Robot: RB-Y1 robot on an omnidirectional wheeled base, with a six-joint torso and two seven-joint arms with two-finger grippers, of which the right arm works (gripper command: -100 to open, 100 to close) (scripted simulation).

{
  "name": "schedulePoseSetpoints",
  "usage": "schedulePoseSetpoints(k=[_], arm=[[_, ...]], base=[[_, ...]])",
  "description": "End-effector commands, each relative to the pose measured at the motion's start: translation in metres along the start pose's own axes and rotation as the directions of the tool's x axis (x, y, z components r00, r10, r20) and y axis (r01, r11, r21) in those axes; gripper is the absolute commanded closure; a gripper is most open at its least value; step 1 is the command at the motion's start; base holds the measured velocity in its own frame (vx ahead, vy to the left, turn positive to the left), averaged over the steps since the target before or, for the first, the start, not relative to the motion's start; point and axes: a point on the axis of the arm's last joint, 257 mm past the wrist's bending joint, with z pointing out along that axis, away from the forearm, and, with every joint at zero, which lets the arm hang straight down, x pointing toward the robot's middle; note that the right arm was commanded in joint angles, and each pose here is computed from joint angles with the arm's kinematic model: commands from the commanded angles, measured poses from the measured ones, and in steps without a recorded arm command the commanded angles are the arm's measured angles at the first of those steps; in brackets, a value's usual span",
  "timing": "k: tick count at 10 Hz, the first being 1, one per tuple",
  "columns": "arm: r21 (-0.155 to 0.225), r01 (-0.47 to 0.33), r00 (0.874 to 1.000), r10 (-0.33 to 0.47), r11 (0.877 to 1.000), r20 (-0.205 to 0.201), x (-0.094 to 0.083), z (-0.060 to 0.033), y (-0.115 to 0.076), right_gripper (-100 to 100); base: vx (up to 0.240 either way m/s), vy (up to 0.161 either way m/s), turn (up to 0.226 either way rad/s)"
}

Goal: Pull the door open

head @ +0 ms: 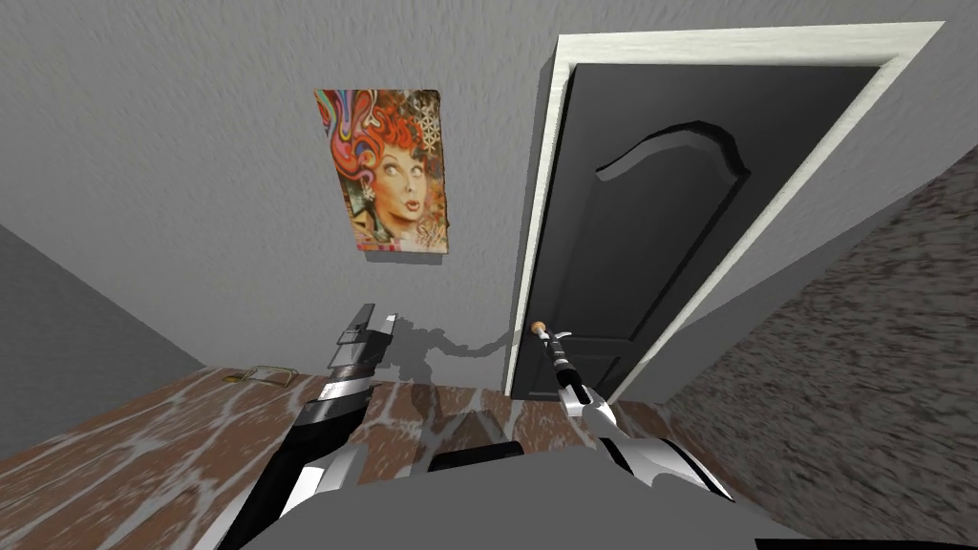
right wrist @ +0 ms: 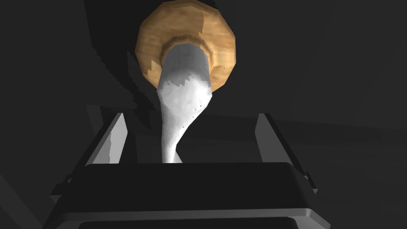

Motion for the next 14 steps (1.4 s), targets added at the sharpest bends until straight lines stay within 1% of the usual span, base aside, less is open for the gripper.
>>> schedulePoseSetpoints(k=[1,2,3,8,9,10,14], arm=[[0.0,0.001,0.999,-0.001,1.0,0.044,-0.027,-0.0079,-0.001,-100],[-0.002,0.001,1.0,-0.001,1.0,0.026,-0.015,-0.0045,0.0,-100],[-0.002,0.001,1.0,-0.001,1.0,0.026,-0.015,-0.0045,0.0,100],[-0.002,0.001,1.0,-0.001,1.0,0.026,-0.015,-0.0045,0.0,100],[-0.003,0.001,1.0,-0.001,1.0,0.012,-0.019,-0.0081,0.0,100],[-0.004,0.002,1.0,-0.002,1.0,0.008,-0.02,-0.009,0.0,100],[-0.009,0.004,0.999,-0.004,1.0,-0.038,-0.025,-0.0184,0.0,100]], base=[[0.113,-0.043,0.292],[0.052,-0.03,0.052],[-0.008,0.005,-0.046],[-0.007,0.003,-0.002],[-0.132,-0.052,0.15],[-0.196,-0.076,0.157],[-0.199,-0.074,0.144]])
